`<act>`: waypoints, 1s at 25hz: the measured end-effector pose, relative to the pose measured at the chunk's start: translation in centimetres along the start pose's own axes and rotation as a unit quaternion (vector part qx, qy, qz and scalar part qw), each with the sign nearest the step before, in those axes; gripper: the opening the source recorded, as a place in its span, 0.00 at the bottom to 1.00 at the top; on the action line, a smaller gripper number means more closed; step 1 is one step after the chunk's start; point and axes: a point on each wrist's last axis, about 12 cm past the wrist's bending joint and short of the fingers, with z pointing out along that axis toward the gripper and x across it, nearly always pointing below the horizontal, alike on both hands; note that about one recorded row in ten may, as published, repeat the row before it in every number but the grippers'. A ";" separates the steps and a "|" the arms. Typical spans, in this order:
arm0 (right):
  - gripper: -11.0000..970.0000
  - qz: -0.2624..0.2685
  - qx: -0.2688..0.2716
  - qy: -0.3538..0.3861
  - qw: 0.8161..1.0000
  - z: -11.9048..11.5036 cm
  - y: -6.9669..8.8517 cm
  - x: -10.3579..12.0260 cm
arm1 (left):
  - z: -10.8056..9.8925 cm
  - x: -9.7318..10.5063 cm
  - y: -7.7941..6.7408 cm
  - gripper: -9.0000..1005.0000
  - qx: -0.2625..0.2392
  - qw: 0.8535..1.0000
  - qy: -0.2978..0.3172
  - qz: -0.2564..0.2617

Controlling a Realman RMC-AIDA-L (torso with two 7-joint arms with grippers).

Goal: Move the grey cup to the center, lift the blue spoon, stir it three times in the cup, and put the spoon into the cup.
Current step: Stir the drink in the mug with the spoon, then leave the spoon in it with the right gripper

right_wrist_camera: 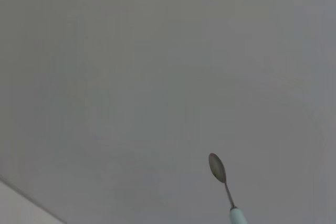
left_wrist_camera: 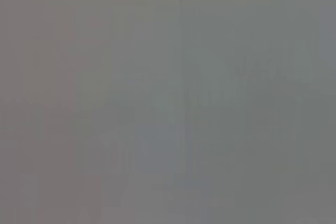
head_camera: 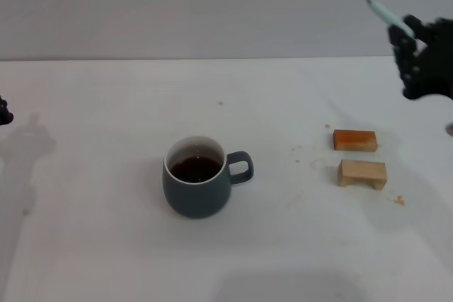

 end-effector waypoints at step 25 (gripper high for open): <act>0.13 -0.010 -0.207 0.037 0.978 5.2 -0.8 -8.6 | 1.1 0.4 0.6 0.01 -0.014 1.000 0.010 -0.002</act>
